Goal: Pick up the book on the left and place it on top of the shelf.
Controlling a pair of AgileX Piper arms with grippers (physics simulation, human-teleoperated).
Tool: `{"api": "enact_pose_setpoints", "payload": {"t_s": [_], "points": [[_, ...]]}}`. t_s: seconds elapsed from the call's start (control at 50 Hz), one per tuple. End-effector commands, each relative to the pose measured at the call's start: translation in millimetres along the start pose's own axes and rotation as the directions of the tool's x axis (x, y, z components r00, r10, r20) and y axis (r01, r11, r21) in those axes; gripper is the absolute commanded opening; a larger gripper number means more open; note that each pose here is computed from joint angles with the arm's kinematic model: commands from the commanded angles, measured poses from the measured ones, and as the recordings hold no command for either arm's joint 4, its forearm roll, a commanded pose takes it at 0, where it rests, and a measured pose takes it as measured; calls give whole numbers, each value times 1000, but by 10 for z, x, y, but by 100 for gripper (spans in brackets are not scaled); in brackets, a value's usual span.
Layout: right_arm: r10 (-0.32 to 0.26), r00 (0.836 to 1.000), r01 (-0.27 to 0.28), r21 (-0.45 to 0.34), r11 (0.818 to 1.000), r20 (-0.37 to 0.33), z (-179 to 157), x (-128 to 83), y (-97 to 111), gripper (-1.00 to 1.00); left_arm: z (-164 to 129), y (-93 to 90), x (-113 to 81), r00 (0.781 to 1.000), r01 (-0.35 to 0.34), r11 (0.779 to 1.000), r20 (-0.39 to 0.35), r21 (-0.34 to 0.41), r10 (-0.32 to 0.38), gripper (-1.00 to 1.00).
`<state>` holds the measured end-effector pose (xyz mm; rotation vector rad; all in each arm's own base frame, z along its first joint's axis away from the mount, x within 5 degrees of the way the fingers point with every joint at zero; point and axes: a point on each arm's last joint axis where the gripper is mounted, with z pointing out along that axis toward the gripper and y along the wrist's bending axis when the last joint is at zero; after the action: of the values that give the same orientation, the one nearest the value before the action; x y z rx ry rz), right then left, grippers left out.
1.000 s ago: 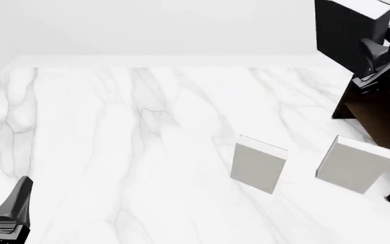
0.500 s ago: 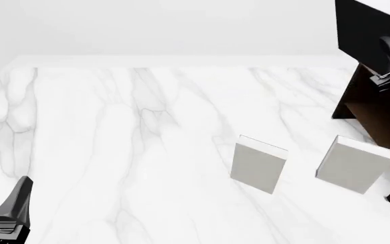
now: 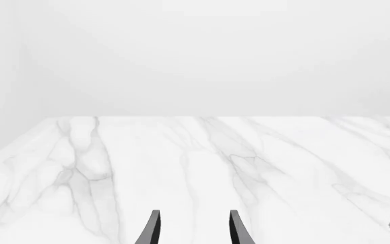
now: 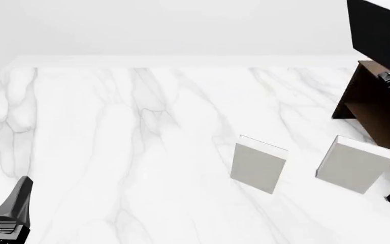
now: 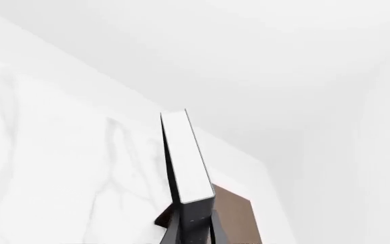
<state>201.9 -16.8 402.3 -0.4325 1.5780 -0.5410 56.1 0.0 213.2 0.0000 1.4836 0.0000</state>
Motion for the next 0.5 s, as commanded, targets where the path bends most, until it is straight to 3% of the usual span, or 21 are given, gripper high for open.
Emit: {"api": "enact_pose_setpoints", "payload": {"t_s": [0.02, 0.5], "points": [[10, 1000, -10, 39, 999, 5, 11, -48, -108, -100, 0, 0, 0, 1000, 0, 1000, 0, 0, 0, 100], [-23, 998, 28, 111, 993, -53, -26, 55, -260, -100, 0, 0, 0, 1000, 0, 1000, 0, 0, 0, 100]]}}
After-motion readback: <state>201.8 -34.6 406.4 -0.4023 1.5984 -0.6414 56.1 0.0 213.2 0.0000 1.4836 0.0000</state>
